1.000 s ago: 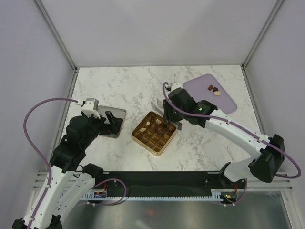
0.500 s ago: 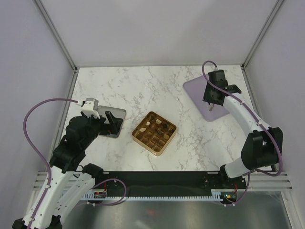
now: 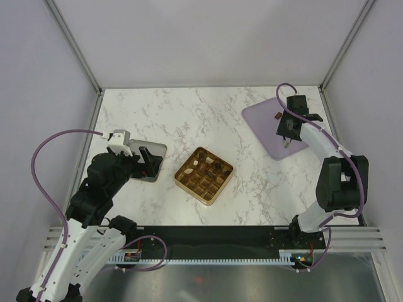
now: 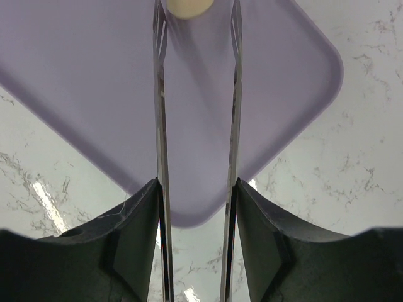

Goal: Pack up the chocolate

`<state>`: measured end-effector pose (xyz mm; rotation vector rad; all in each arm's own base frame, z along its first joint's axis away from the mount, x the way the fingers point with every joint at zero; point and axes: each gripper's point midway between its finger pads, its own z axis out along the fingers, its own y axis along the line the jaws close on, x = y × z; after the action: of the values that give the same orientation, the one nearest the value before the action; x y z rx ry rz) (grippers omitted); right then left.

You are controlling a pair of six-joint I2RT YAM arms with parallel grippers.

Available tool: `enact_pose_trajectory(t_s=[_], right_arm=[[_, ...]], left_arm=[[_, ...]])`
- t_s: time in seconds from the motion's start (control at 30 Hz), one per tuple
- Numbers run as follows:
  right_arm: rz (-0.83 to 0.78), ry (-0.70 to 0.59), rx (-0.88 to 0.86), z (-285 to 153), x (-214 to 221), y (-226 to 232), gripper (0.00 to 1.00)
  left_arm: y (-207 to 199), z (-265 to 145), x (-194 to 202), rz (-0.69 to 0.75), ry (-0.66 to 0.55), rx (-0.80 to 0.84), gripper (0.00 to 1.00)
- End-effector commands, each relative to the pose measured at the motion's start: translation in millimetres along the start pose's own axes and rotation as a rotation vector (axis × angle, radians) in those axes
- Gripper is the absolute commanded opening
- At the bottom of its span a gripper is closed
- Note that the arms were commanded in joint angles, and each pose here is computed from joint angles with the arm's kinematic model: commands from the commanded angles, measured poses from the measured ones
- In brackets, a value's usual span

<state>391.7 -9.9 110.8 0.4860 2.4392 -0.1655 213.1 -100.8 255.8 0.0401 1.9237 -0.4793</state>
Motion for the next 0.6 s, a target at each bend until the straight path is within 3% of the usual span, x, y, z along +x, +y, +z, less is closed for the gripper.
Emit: enact_pose_trajectory(t_s=[0.0, 0.57], right_arm=[[0.01, -0.057, -0.056, 10, -17, 9, 0.57], [0.021, -0.021, -0.1, 23, -17, 15, 0.51]], left_arm=[[0, 2, -2, 0.015, -0.008, -0.003, 1.0], [1, 2, -2, 0.016, -0.009, -0.004, 1.0]])
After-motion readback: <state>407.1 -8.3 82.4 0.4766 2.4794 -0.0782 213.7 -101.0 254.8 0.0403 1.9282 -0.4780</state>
